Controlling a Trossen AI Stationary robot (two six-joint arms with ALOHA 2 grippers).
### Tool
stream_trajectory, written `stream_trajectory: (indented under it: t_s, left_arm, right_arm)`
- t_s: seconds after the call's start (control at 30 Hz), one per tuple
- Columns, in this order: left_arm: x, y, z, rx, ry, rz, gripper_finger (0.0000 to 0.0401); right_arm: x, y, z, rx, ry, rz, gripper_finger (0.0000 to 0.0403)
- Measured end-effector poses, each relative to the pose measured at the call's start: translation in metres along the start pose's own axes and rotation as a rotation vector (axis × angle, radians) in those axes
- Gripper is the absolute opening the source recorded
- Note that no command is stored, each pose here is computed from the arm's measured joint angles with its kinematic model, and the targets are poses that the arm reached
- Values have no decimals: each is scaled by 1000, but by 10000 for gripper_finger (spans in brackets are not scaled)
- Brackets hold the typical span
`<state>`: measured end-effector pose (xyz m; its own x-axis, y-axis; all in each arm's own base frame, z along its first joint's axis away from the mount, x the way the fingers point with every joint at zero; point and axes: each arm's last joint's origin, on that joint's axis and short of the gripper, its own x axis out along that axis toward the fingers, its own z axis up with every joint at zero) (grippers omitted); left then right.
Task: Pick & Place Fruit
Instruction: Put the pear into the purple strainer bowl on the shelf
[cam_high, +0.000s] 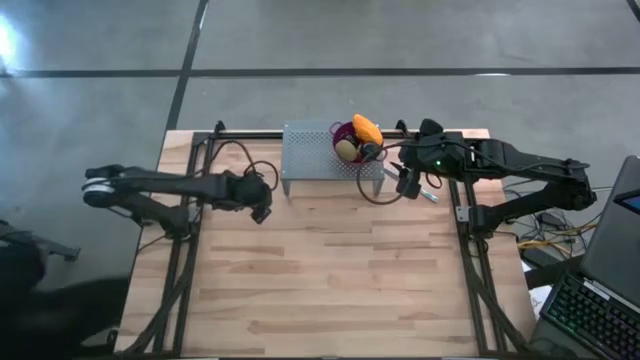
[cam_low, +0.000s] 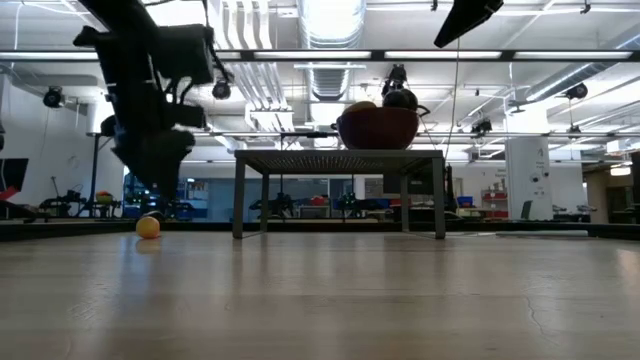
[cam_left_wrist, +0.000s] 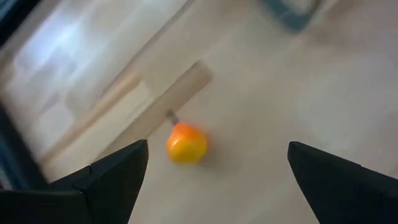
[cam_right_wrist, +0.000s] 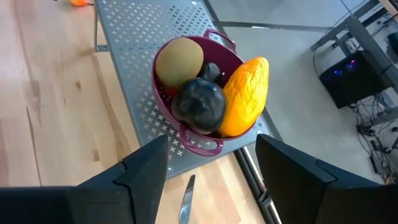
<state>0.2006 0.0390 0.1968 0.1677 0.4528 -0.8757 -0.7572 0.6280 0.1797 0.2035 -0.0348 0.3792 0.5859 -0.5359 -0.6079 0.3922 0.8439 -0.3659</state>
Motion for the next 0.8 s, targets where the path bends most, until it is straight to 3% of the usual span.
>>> stream_trajectory:
  t_s: [0.37, 0.63, 0.8]
  left_arm:
    - [25, 11, 5, -81, 160, 46, 387]
    - [40, 13, 8, -103, 180, -13, 387]
    - [49, 18, 4, -114, 213, 9, 387]
  right_arm:
    - [0, 0, 0, -1, 2, 1, 263]
    - [2, 2, -2, -8, 11, 4, 274]
    - [5, 3, -5, -16, 23, 5, 264]
